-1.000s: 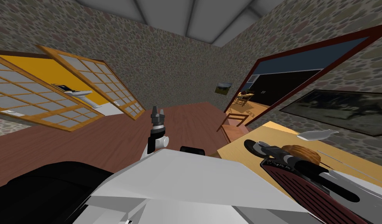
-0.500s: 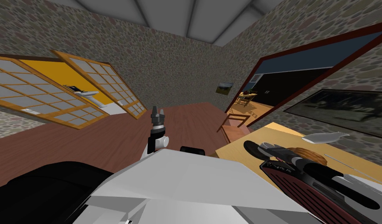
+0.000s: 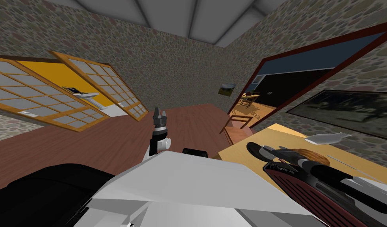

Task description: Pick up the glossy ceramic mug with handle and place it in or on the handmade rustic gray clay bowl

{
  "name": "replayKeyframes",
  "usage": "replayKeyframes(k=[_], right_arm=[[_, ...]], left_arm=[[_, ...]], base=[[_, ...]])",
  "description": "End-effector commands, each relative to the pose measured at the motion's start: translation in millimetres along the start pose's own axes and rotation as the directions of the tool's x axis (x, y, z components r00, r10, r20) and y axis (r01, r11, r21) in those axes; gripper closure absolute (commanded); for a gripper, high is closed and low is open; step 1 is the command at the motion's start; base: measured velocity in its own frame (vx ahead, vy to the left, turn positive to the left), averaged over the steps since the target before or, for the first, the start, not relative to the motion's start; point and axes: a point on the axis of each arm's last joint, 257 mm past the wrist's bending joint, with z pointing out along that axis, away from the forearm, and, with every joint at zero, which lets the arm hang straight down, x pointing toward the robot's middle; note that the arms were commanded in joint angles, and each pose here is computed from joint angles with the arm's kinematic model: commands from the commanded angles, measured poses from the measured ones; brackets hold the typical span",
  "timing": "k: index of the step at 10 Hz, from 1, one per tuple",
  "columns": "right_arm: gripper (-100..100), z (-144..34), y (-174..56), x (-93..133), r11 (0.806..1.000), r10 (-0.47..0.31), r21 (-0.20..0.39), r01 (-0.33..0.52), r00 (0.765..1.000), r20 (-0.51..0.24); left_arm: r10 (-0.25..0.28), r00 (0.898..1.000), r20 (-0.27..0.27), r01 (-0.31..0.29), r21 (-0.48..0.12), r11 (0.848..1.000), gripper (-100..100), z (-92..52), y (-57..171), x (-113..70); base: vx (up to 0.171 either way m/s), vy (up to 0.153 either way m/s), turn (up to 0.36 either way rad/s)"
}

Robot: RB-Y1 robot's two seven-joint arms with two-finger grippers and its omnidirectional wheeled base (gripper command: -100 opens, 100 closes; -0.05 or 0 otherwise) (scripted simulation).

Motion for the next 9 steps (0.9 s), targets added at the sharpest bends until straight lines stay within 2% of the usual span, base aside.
replayKeyframes(k=[1,4,5,6,9], right_arm=[[-100,-5.3,-6.1,-7.7,1.0,-0.001,-0.009,0.001,1.0,0.005],[-100,-16.2,-20.9,-24.5,1.0,-0.009,-0.023,0.009,1.0,0.011],[-100,-14.2,-15.8,-20.7,1.0,-0.01,-0.02,0.01,1.0,0.009],[0,-14.6,-16.2,-21.6,1.0,-0.008,-0.02,0.008,1.0,0.01],[0,-14.5,-16.1,-21.6,1.0,-0.008,-0.02,0.008,1.0,0.01]], left_arm=[[0.0,1.0,0.0,0.0,0.0,1.0,0,0.0,0.0,0.0],[0.0,1.0,0.0,0.0,0.0,1.0,0,0.0,0.0,0.0],[0.0,1.0,0.0,0.0,0.0,1.0,0,0.0,0.0,0.0],[0.0,1.0,0.0,0.0,0.0,1.0,0,0.0,0.0,0.0],[0.0,1.0,0.0,0.0,0.0,1.0,0,0.0,0.0,0.0]], base=[[0.027,0.029,-0.057],[0.032,0.026,-0.049],[0.013,0.012,-0.012],[0.0,0.0,0.0],[0.0,0.0,0.0]])
